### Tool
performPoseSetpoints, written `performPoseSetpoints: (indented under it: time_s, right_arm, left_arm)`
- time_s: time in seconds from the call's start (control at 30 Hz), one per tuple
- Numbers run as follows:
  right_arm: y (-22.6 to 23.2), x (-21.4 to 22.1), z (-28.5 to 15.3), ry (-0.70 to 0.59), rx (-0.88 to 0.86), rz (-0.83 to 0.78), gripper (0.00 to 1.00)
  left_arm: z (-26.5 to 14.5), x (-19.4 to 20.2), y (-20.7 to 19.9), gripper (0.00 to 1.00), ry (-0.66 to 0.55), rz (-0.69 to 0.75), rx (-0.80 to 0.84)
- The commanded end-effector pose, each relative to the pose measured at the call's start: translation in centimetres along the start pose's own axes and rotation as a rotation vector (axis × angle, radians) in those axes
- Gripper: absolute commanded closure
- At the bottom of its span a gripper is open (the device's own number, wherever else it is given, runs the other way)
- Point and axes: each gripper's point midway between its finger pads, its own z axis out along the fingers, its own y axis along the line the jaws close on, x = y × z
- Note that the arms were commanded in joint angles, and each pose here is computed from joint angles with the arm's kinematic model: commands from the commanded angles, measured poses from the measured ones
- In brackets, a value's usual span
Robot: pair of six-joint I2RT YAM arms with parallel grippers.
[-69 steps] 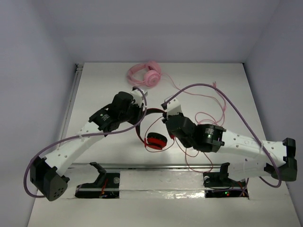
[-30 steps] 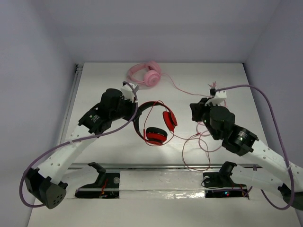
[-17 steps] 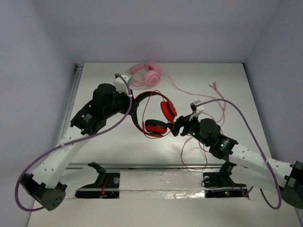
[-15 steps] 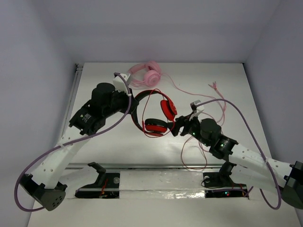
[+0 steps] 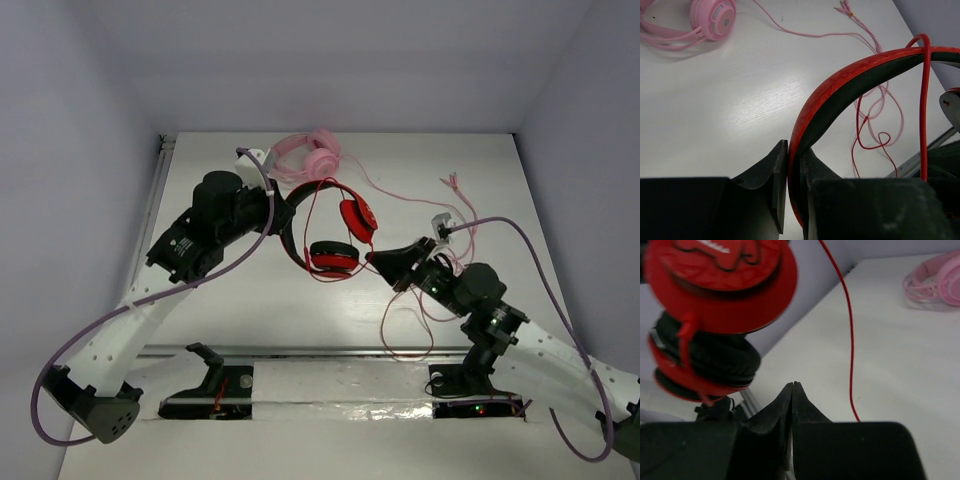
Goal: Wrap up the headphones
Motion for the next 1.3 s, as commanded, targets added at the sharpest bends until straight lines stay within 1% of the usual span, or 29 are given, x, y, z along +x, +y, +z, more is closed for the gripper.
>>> performPoseSetpoints:
  time_s: [0.0,0.1,0.13,0.23,0.3,0.4,0.57,0.73,0.9,0.93,1.0,1.03,1.1,1.2,1.23,1.27]
  right_arm:
    - [3.0,-2.7,-1.0,-0.066,-0.118,0.041,0.97]
    - [4.5,-3.5,-1.8,-0.077,-0.182,0.056,0.68]
    - [4.9,-3.6,-1.9,-0.078,-0.195,0.062,0.55]
    - [5.5,-3.7,-1.6,-0.065,-0.226,0.059,0.51]
    - [6.1,-3.7,-1.5,-0.059,-0.255,0.055,0.51]
    - [7.1,-4.0,-2.2,-0.06,-0.307,0.052,0.51]
    - [6.7,-4.5,-2.0,-0.084,-0.278,0.052,0.51]
    - [6.0,-5.6,-1.4,-0.138,-0.23,0.076,0.51]
    - [5.9,-5.9,-0.2,-0.138,-0.213,0.07,0.53]
    - [6.0,-6.0,-0.2,-0.141,-0.217,0.075,0.58]
    - [5.8,-6.2,-0.2,-0.152,-0.206,0.076,0.64]
    - [5.5,-6.2,-0.1,-0.155,-0.195,0.078,0.71]
    - [5.3,-6.0,-0.1,-0.151,-0.185,0.079,0.8]
    - [5.2,-5.7,-0.2,-0.147,-0.183,0.084,0.86]
    - [5.0,-5.4,-0.1,-0.14,-0.177,0.086,0.91]
    - [4.8,-5.1,-0.1,-0.132,-0.172,0.085,0.93]
  left_arm:
    - [0.1,-4.2,-1.4,1.0,-0.151,-0.067,0.039]
    - [0.2,-4.8,-1.1,1.0,-0.17,-0.081,0.018]
    - [0.3,-4.8,-1.1,1.0,-0.171,-0.082,0.016]
    - [0.6,-4.6,-0.9,1.0,-0.169,-0.092,0.013]
    - [0.8,-4.3,-0.5,1.0,-0.169,-0.095,-0.006]
    - [1.1,-3.9,-0.1,1.0,-0.158,-0.097,-0.026]
    - [1.6,-3.5,-0.2,1.0,-0.15,-0.104,-0.015]
    - [1.8,-2.8,-0.2,1.0,-0.14,-0.114,-0.002]
    - [2.2,-1.6,-0.3,1.0,-0.11,-0.122,0.013]
    - [2.1,-1.5,-0.3,1.0,-0.111,-0.122,0.016]
    - [2.0,-1.4,-0.4,1.0,-0.109,-0.123,0.021]
    - [1.9,-1.4,-0.5,1.0,-0.111,-0.124,0.027]
    - [1.7,-1.6,-0.7,1.0,-0.116,-0.126,0.036]
    - [1.6,-1.9,-1.2,1.0,-0.124,-0.134,0.06]
    - [1.4,-2.1,-1.3,1.0,-0.131,-0.139,0.066]
    - [1.2,-2.4,-1.6,1.0,-0.14,-0.148,0.077]
